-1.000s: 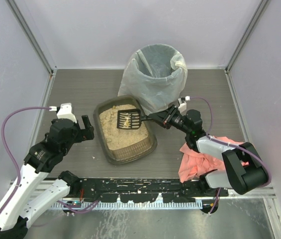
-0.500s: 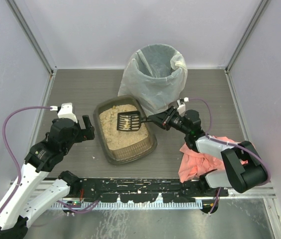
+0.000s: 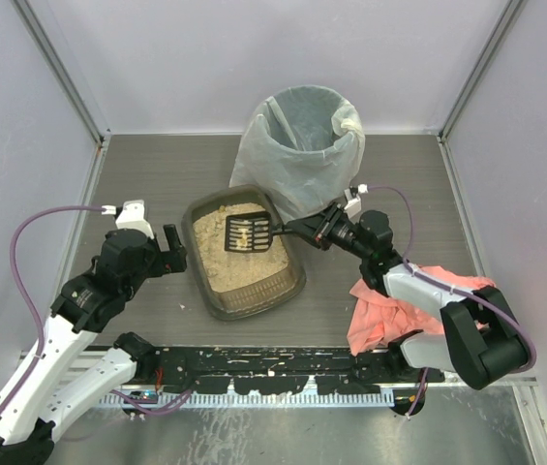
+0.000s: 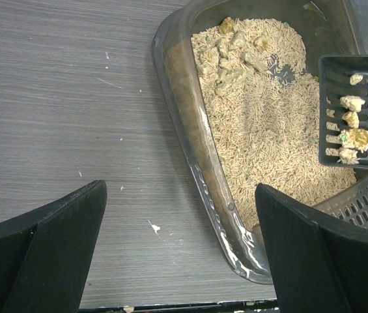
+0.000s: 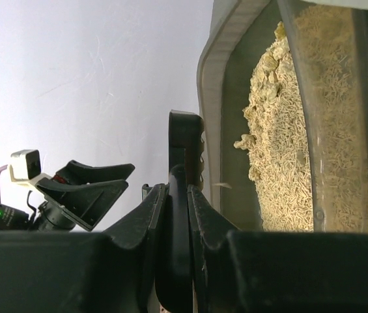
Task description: Clean the litter box
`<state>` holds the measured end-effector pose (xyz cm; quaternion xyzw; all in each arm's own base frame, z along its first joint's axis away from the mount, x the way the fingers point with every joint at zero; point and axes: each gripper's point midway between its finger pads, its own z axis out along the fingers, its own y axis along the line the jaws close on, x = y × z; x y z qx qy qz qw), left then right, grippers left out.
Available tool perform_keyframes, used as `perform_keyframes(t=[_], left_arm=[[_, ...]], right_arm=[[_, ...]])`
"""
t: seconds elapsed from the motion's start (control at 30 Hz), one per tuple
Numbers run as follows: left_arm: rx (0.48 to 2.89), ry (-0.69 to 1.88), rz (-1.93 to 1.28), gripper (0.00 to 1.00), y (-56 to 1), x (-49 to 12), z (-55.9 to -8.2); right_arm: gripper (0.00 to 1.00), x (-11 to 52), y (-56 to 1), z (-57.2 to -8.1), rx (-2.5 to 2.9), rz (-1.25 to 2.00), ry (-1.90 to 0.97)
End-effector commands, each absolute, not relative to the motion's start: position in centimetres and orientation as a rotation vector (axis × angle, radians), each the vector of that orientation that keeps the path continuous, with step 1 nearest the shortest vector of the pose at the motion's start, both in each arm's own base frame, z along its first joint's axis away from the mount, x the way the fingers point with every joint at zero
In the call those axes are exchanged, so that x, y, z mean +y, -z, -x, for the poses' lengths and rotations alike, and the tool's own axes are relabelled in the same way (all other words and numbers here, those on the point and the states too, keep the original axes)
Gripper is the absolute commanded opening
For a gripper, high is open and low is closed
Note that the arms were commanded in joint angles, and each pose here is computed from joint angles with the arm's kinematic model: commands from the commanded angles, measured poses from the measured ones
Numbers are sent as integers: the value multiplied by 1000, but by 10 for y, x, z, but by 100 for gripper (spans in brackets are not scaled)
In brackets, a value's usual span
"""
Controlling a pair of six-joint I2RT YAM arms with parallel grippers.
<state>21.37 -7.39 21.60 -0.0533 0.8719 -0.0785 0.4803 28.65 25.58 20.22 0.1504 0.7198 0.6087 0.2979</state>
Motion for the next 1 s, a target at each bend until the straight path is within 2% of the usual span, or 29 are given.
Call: perform_keyframes(t=[0.0,0.27,0.53,0.73,0.97], left_arm=[[2086,246,145,98,-227,-82,-220],[2091,238,151,98,-223,-80,-219],[2092,238,160,98,-221,-80,-219],[2093,239,164,98,-218,-79,-217],[2096,257,160,98,-219,-81,-216]], right_arm=[[1,250,-237,-296,1824,-378,-1622],[1,260,-284,-310,1785,-357,-1677],[1,255,-359,-337,1658,-326,-1665],[1,219,-404,-380,1556,-371,-1545],[1,161,-424,-432,1468,-491,-1387]])
